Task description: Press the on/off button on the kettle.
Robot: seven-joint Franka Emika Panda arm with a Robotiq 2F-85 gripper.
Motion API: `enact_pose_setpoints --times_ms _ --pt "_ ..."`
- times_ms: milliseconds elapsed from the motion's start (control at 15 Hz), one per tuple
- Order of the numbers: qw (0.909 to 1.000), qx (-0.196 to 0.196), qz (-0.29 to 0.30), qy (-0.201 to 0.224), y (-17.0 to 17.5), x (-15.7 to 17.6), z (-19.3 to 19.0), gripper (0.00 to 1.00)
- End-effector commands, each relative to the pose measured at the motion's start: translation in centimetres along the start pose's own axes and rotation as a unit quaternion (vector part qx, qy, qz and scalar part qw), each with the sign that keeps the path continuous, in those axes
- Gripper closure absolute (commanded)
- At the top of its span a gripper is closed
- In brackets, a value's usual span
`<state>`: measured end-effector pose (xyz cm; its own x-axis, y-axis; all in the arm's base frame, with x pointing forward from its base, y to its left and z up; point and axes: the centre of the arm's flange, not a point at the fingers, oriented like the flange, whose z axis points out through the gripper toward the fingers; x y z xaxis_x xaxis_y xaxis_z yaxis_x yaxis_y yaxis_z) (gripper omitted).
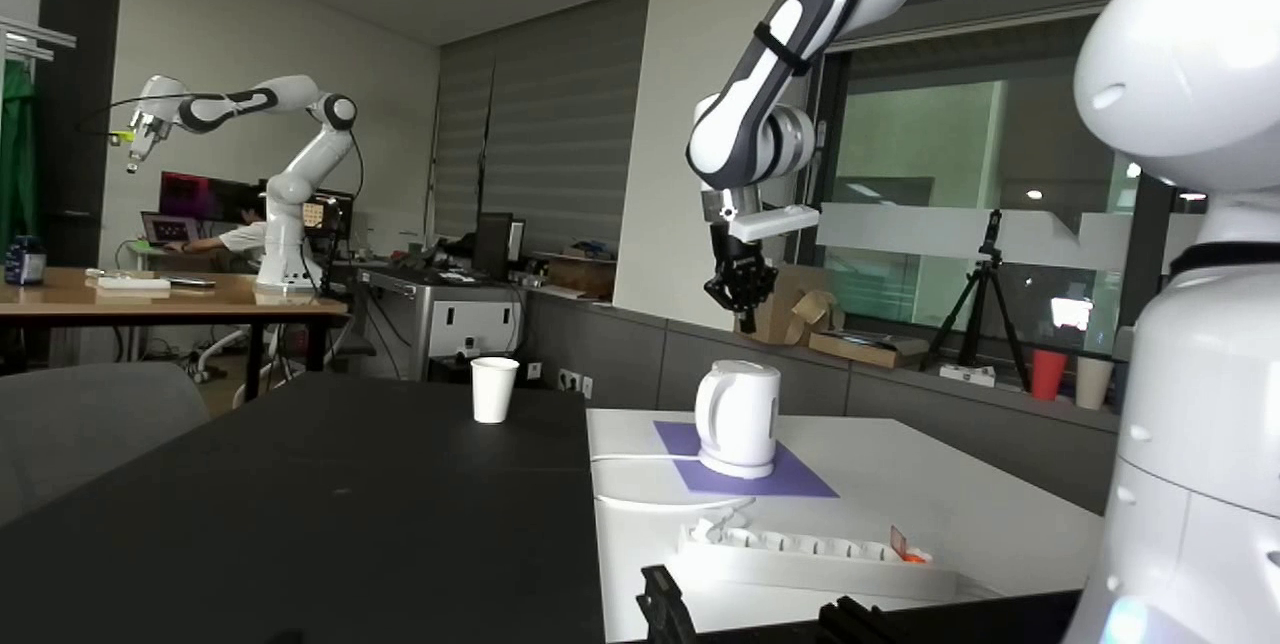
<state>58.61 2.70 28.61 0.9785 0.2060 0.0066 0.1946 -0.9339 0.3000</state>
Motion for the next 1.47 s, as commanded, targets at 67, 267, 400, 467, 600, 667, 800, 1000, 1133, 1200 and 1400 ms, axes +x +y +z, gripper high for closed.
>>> enact_pose_setpoints --times_ms 67,267,400,467,600,667,800,1000,1133,1200,1400 --pt "0.9999 -0.003 -0.008 -0.014 -0.9 0.9 0.6 0.99" --pt "0.9998 -0.004 -0.007 -0.016 -0.9 1.2 0.9 0.99" --pt "0.9998 -0.004 -0.006 -0.016 -0.8 1.2 0.8 0.99" --pt "0.9998 -0.004 -0.006 -0.016 -0.8 1.3 0.8 0.99" --pt "0.9998 -0.005 -0.006 -0.016 -0.8 1.3 0.8 0.99" --pt "0.9998 -0.005 -0.006 -0.016 -0.8 1.3 0.8 0.99" --pt "0.9998 -0.005 -0.006 -0.016 -0.8 1.3 0.8 0.99" --pt "0.9998 -0.005 -0.006 -0.016 -0.7 1.3 0.8 1.0" --pt "0.9999 -0.004 -0.003 -0.013 -0.6 2.0 1.0 1.0" --pt "0.9999 -0.001 -0.001 -0.015 -0.6 2.3 1.3 1.0" --pt "0.9998 0.012 0.014 -0.012 -0.8 3.4 2.5 1.0"
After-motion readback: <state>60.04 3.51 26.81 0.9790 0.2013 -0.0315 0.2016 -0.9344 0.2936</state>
